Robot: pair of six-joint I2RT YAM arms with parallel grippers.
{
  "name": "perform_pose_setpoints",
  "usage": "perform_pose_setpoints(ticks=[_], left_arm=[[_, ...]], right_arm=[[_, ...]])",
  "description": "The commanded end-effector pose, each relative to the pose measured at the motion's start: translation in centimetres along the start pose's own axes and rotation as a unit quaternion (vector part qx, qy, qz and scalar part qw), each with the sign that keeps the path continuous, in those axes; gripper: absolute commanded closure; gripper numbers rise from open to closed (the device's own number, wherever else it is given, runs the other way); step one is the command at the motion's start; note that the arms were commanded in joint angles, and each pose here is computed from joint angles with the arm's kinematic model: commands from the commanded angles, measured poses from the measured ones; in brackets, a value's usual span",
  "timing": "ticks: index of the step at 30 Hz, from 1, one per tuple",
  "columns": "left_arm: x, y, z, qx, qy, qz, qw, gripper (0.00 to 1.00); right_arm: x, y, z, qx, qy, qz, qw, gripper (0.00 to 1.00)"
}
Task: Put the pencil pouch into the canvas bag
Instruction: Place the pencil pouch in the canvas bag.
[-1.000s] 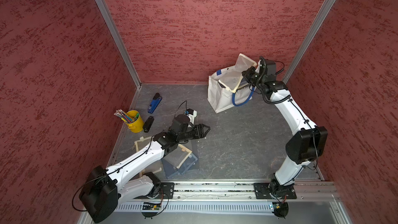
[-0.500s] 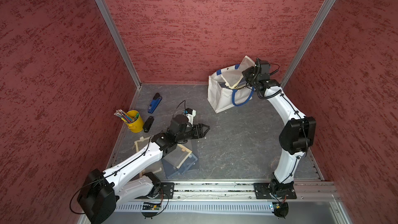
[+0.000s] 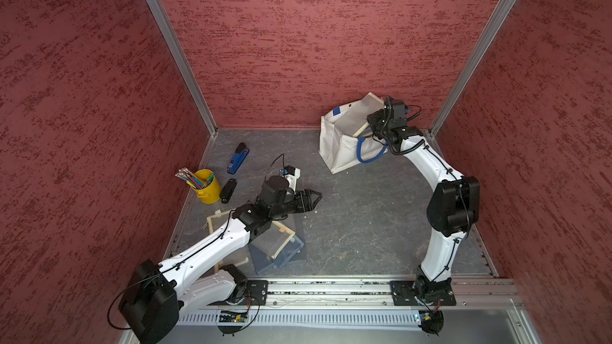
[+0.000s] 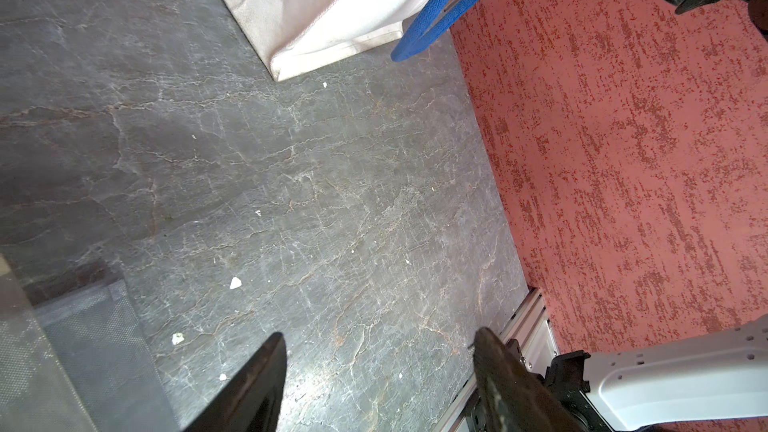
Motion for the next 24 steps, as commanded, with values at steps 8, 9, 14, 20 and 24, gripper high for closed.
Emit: perform_pose_setpoints(ticks=[8, 9, 14, 20, 24], left_arm=[[-0.4, 0.7, -0.7, -0.014, -0.021, 0.006, 1.000, 0.28], [-0.4, 0.8, -0.8, -0.015, -0.022, 0.005, 1.000, 0.28], [-0.2, 1.2, -1.0, -0.018, -0.023, -0.001, 1.000, 0.29], [0.0, 1.2, -0.9, -0.018, -0.013, -0.007, 1.000, 0.29], [-0.3, 0.9, -1.1, -0.025, -0.009, -0.006, 1.000, 0.29]], right_arm=[[-1.0, 2.4, -3.3, -0.006, -0.037, -0.044, 0.998, 0.38], [-1.0, 2.7, -3.7, -0.006, -0.039, -0.061, 0.997, 0.39], [-1.3, 5.3, -4.5, -0.025, -0.023, -0.165, 0.986, 0.39], [0.1, 8.6, -0.9, -0.066, 0.063, -0.295, 0.951, 0.39], [1.0, 8.3, 1.8, -0.084, 0.088, -0.317, 0.941, 0.39]])
Point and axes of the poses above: each gripper's point midway between its finger pads, its own z axis out along the fingers, its own y axis along the line the jaws close on, x = y × z, the point moved 6 cm from there along -z, back along the fingers, and after that the axes turned 1 degree about -z, right-handed, at the moved point
